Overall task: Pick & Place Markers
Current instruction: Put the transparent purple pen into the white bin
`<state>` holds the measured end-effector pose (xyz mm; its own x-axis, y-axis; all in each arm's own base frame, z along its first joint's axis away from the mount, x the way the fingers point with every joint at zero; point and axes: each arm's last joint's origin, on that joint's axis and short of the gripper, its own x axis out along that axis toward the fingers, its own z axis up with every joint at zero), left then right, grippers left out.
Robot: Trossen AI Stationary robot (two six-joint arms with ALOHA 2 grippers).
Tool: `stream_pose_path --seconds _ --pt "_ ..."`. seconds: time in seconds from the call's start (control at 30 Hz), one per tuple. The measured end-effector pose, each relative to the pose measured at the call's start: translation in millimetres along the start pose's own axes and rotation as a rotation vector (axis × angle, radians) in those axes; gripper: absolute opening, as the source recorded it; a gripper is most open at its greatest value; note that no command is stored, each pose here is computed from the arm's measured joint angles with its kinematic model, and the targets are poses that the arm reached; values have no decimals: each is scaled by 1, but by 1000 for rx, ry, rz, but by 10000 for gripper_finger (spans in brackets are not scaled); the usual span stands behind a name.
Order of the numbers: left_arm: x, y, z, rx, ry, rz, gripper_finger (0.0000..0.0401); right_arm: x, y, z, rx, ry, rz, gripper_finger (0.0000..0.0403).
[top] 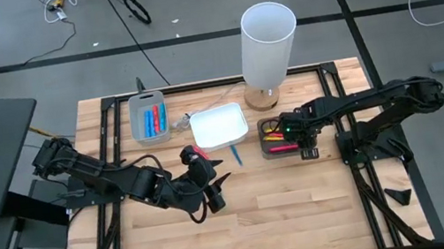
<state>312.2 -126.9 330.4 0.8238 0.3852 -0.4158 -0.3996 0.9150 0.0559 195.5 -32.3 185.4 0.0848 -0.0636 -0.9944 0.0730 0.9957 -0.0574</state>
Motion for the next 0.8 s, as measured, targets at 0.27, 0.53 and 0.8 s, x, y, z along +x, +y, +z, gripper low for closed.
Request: stream_pose_path --seconds 0.27,0.53,0.8 --pt "0 0 0 -1 0 0 188 -26 -2 17 46 -80 6 125" --pt "0 0 0 -1 0 0 188 -61 3 42 47 -272 12 125" --pt "0 0 0 21 0 0 188 -82 30 72 85 -607 138 125"
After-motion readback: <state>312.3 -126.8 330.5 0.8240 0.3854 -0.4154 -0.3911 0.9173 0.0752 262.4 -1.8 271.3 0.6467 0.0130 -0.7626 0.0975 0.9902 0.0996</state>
